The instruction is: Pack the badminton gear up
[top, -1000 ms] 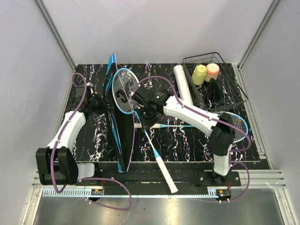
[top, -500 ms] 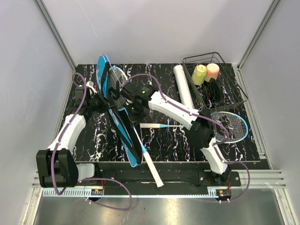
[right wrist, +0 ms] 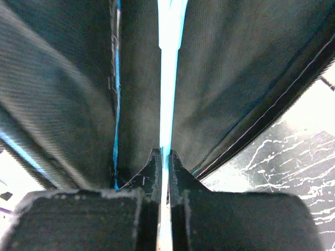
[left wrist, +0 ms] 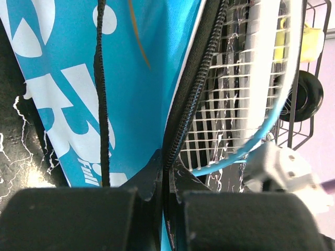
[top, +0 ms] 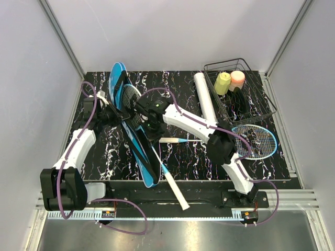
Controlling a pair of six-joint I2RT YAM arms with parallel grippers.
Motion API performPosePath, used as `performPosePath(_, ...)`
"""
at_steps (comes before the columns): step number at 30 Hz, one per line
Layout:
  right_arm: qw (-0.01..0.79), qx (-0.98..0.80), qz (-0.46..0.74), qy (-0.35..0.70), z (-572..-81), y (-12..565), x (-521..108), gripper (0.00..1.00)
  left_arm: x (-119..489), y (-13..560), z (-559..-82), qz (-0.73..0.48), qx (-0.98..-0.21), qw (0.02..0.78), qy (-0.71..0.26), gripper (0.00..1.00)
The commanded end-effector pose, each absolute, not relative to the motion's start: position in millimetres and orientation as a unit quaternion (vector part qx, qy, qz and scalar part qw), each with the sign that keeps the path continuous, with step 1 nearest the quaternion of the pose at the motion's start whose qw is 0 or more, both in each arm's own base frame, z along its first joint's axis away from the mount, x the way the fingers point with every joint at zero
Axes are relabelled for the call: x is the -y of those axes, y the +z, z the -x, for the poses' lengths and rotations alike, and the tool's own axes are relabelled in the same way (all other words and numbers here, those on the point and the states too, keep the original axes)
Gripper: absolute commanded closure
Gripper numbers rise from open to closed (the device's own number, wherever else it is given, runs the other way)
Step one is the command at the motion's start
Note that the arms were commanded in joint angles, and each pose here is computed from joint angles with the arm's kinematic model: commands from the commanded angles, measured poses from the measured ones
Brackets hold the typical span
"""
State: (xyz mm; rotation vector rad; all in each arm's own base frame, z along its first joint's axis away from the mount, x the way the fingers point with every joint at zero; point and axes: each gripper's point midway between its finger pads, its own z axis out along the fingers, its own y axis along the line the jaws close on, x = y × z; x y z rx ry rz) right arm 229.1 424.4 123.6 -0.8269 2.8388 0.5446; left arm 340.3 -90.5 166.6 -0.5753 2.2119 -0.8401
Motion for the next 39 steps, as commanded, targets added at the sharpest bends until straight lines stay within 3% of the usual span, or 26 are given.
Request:
performPosePath(1, 0.087, -0.919, 0.303, 0.237, -212, 165, -428, 1.00, 100, 201, -347, 0.173, -0.826, 0.397, -0.361, 1.00)
performPosePath(7, 0.119, -0.912, 0.295, 0.259, -239, 173, -457, 1.00, 107, 203, -344, 0.155, -0.827, 0.396, -0.367, 1.00)
performPosePath(19, 0.216, -0.861, 0.204, 0.412, -326, 231, -516, 1.00, 140, 207, -308, 0.059, -0.818, 0.370, -0.437, 1.00)
performPosePath(27, 0.336, -0.845, 0.153, 0.387, -377, 227, -523, 1.00, 136, 196, -308, 0.085, -0.821, 0.370, -0.426, 1.00)
performPosePath(39, 0.421, -0.859, 0.062, 0.286, -405, 191, -510, 1.00, 143, 190, -294, 0.084, -0.818, 0.350, -0.449, 1.00)
